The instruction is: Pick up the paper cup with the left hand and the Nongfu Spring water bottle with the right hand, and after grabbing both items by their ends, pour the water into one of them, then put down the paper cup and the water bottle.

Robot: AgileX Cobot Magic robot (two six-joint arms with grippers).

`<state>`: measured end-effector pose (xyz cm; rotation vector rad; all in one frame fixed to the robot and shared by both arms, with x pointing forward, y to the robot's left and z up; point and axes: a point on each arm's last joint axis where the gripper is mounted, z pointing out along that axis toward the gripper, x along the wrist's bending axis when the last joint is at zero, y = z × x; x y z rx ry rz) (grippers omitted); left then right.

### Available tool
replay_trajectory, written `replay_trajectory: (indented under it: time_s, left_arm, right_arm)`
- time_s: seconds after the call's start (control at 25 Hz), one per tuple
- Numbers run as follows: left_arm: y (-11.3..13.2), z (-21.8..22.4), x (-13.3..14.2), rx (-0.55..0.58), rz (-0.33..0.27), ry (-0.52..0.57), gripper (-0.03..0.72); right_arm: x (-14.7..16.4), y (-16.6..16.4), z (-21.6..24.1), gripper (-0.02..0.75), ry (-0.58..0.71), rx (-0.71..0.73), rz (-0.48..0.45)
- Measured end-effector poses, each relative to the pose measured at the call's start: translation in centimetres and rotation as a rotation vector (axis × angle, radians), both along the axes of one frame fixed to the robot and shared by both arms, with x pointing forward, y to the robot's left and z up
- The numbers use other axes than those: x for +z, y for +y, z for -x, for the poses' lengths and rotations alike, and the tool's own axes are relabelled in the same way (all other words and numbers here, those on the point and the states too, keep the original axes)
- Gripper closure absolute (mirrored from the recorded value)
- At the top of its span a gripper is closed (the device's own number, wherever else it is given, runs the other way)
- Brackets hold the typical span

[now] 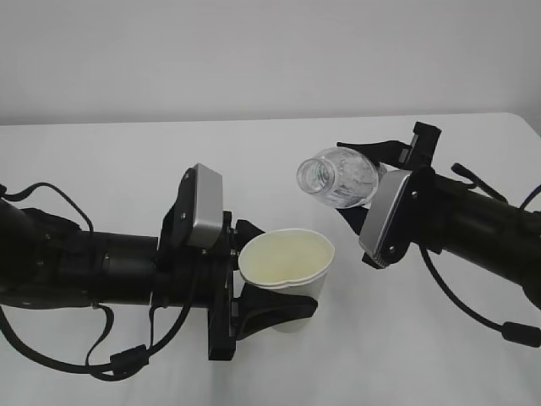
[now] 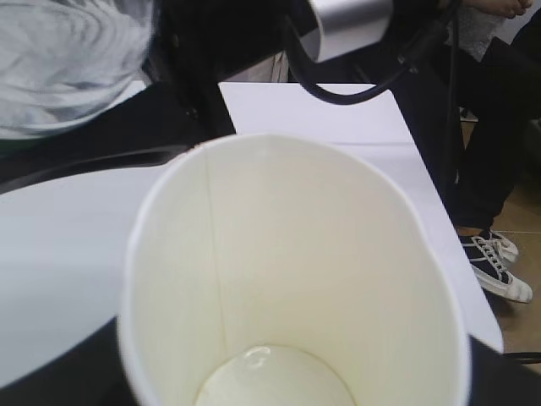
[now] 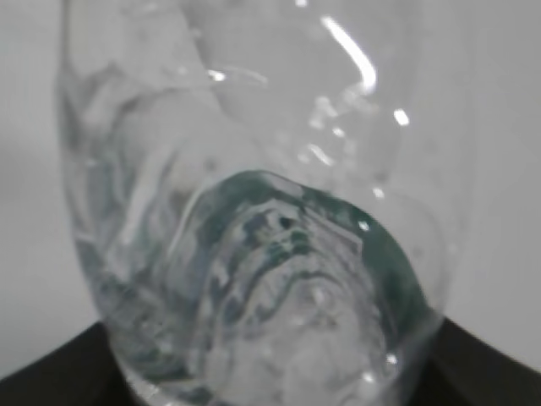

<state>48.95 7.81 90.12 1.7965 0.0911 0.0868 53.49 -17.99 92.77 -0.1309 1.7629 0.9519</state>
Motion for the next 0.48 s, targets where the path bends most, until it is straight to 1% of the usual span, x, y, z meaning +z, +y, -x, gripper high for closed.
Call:
replay_trajectory:
  time_s: [0.48]
  left_arm:
    - [0.02,-0.14,-0.02,0.015,-0.002,-0.002,0.238]
  right_arm:
    - [0.09,-0.11,-0.10,0.269,-0.054,-0.009,0.049]
